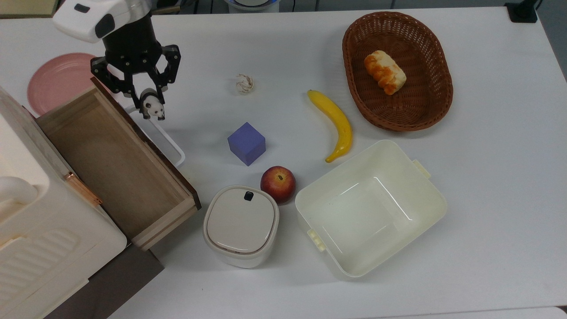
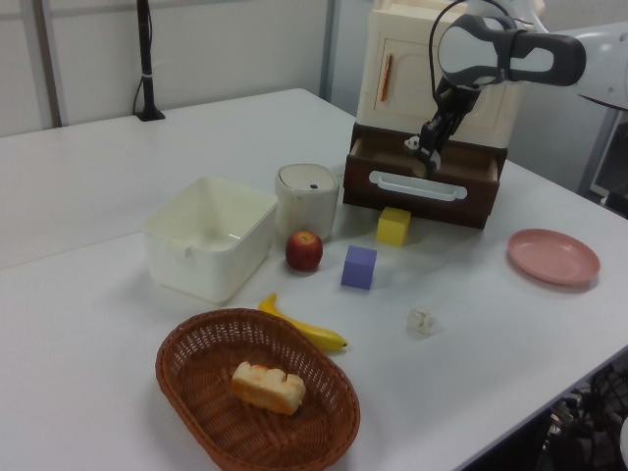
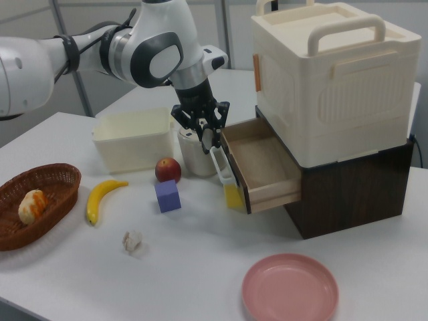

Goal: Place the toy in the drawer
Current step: 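Lift the panda toy and carry it over the open drawer, then lower the panda toy into the drawer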

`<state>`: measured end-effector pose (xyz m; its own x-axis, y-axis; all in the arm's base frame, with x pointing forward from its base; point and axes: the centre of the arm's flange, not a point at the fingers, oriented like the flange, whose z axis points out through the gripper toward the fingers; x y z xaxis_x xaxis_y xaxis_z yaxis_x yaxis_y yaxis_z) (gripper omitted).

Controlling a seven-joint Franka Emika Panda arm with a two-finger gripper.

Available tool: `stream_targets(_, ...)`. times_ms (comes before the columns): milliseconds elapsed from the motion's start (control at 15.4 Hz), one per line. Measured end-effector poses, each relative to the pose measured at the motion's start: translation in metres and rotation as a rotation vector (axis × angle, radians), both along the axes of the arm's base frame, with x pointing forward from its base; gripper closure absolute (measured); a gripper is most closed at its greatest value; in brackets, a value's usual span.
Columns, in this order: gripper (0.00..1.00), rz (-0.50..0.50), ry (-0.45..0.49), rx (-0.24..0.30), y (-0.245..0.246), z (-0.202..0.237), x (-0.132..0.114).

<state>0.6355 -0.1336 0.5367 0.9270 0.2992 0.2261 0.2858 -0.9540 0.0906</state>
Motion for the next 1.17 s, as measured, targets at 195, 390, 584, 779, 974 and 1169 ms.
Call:
stream_targets(195,0.61,-0.104,-0.005,0.03,-0.001,-0.005,0.011)
stream_targets(390,0.61,-0.211,-0.004,0.048,-0.012,-0.01,0.017)
stream_targets(584,0.61,-0.298,0.0,0.052,-0.036,-0.017,0.018)
stream_targets(779,0.65,-0.35,-0.019,0.041,-0.061,-0.013,0.015)
stream_targets(974,0.82,-0.387,-0.074,0.023,-0.084,-0.005,0.013)
stream_targets(1169,0.96,-0.395,-0.075,0.021,-0.089,-0.009,0.013)
